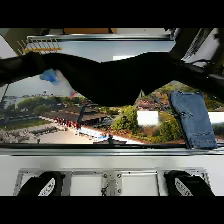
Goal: Fold the clothes and pants, and hang the long-sleeved shirts on hangers.
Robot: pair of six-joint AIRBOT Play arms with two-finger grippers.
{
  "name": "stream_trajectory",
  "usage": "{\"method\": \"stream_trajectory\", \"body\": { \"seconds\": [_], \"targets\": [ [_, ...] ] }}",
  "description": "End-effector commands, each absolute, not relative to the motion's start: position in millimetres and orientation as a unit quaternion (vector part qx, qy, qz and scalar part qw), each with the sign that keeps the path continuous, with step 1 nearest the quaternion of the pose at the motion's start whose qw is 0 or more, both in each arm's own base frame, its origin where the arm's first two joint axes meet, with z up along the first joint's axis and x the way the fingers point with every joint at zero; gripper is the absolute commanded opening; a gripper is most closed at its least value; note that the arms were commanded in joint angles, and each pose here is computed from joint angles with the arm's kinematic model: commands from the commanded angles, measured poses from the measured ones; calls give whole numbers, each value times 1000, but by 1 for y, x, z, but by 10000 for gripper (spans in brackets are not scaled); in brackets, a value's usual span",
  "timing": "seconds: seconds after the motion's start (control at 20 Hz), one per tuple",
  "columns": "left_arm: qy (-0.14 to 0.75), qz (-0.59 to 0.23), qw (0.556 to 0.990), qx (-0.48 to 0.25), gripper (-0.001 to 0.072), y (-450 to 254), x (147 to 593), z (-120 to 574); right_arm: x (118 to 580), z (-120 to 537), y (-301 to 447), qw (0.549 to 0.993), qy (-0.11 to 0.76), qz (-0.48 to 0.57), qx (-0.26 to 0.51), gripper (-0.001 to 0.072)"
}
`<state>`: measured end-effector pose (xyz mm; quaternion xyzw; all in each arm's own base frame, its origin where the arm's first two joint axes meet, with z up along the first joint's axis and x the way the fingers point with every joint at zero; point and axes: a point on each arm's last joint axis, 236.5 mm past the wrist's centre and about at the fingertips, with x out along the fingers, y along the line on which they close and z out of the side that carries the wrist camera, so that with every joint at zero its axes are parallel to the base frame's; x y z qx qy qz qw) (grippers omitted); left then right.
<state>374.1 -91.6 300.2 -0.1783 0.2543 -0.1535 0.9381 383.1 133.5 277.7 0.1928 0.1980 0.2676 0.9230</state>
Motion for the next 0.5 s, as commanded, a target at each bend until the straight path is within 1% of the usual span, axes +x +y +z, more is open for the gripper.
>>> {"method": "stream_trajectory", "body": {
  "seconds": [0.0,0.1,0.2,0.3,0.4,0.45],
  "targets": [
    [200,-184,950,-153,26,-102,313,353,330,275,107,932,246,214,160,25],
    [209,-201,945,-151,26,-113,301,344,318,241,95,921,308,181,153,25],
    [245,-200,933,-169,25,-120,303,309,318,206,84,908,356,146,165,25],
    [312,-190,913,-180,26,-125,312,251,333,172,72,904,377,118,165,25],
    [386,-171,884,-201,26,-130,325,183,365,140,56,906,382,84,162,37],
    [413,-165,872,-204,25,-135,331,152,381,127,51,905,385,74,168,156]
  ]
}}
